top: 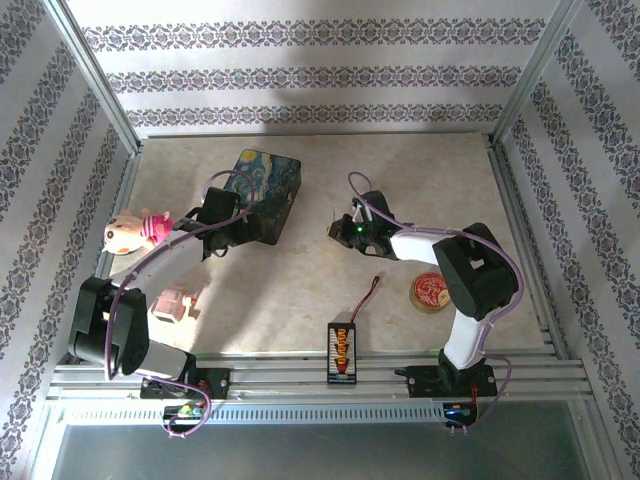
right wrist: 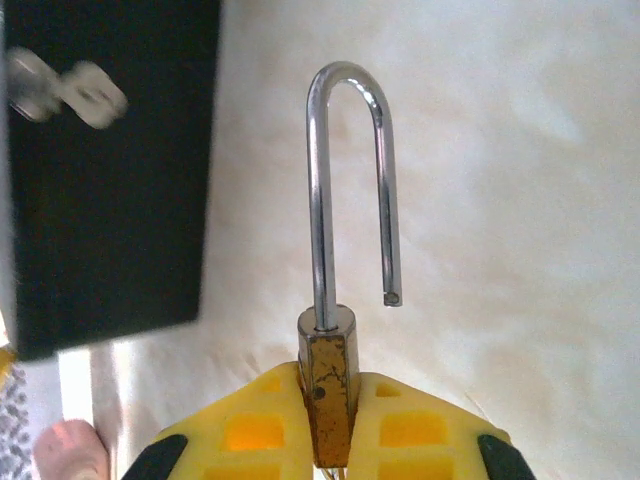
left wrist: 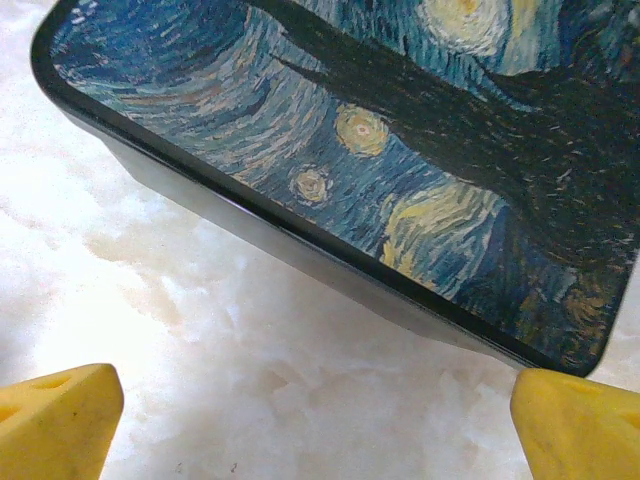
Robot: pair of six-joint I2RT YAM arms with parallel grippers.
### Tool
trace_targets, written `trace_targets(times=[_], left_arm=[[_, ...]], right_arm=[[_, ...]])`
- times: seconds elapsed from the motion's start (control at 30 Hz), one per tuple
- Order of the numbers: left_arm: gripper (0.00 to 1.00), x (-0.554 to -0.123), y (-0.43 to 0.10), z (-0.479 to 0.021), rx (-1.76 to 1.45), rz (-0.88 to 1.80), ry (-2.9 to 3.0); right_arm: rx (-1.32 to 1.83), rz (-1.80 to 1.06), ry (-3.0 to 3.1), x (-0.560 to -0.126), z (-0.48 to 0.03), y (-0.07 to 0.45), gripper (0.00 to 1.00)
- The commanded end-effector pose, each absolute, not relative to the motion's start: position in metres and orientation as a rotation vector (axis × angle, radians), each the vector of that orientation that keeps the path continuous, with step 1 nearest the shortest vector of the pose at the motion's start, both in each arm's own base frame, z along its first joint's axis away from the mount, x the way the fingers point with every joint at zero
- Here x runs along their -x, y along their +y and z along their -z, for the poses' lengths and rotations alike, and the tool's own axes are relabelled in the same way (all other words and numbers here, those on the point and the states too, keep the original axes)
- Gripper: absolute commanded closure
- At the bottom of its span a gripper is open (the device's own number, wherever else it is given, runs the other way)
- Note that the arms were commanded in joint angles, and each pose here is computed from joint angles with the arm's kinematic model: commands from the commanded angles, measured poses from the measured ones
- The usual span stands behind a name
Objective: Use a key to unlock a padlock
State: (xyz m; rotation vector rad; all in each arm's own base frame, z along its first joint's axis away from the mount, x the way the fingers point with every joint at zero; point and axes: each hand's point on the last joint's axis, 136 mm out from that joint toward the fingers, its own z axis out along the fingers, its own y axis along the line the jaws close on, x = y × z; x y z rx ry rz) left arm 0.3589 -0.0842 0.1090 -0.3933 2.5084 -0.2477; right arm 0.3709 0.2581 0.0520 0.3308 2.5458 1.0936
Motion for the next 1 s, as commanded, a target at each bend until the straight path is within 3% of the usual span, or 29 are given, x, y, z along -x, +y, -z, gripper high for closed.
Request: trace_targets(times=[0.0,0.4,0.73,0.97], left_arm=[[0.01,-0.347,-0.076,-0.111,0.429,0.245,2.528],[0.01,-0.344,-0.072,-0.125,0.446,0.249,2.489],[0.01,-0.345,-0.067,-0.130,0.468,0.262,2.476],[0.01,-0.346,-0.067,-0.132,0.479,0.273,2.468]], right_arm=[[-0.240,-1.121,2.633,-0.343,-0.049,0.252,1.00],[-0.255,-0.969,2.793,-0.316,-0.024,0.225,1.00],[-0.272,-0.814,2.825,-0.312,-0.024,0.202,0.94],[-0.283,-0.745,2.857,-0.308,-0.022,0.188,0.79]])
